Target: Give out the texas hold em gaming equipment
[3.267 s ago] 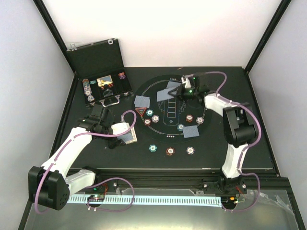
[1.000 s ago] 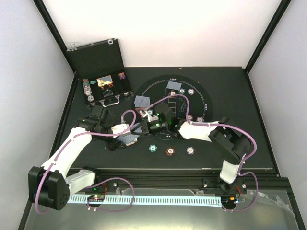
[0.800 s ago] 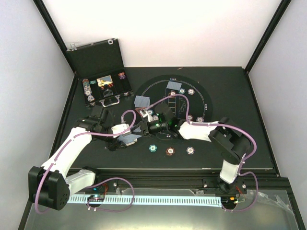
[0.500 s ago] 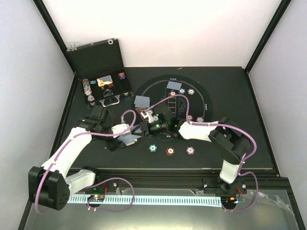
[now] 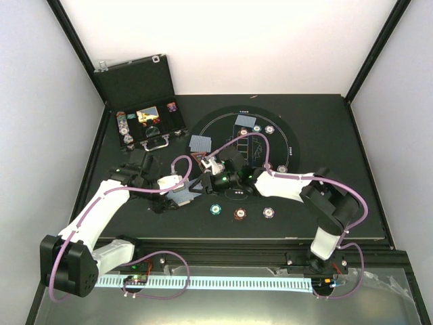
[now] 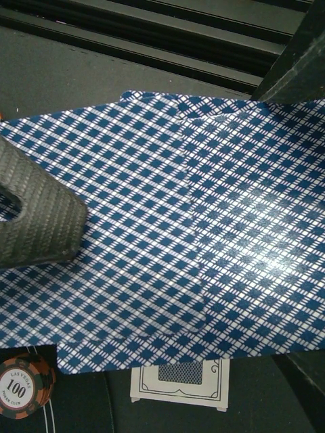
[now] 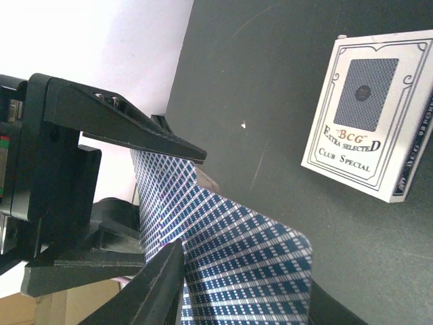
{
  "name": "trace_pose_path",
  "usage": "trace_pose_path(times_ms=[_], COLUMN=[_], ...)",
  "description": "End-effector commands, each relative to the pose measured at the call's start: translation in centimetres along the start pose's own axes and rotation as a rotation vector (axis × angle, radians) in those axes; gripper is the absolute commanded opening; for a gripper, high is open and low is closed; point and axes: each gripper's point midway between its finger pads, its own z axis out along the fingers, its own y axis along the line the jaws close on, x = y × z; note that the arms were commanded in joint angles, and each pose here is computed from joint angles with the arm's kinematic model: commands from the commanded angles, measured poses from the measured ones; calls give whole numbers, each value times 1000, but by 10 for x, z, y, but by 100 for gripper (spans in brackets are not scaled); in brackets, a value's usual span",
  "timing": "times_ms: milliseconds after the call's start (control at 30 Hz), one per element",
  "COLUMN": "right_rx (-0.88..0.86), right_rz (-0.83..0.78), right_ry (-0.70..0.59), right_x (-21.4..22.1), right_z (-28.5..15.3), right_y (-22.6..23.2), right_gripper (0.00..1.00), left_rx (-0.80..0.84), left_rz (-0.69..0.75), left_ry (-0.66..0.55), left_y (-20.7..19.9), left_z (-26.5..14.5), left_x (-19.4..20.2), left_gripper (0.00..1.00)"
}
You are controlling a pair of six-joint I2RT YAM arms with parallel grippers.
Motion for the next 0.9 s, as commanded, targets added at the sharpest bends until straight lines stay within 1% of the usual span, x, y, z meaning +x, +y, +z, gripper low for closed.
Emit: trace_pose_path(times_ms=[0, 167, 600, 733, 867], right_rx=[21, 32, 56, 63, 53], right_rz=[-26, -33, -54, -59, -59], right_ry=[-30, -50, -60, -68, -86], right_x=[-5, -10, -10, -13, -19], right_z=[-13, -23, -34, -40, -50], right_y=[1, 1, 4, 4, 7], right_gripper=[33, 31, 9, 5, 5], left_rx=[-25, -28, -28, -28, -31], left_rz=[30, 31, 26, 26, 28], left_ry=[-49, -49, -51, -49, -49], left_y=[4, 4, 5, 5, 5], left_z=[-10, -11, -10, -10, -10], left_x=[-16, -16, -17, -16, -16], left_gripper=[2, 1, 2, 1, 2])
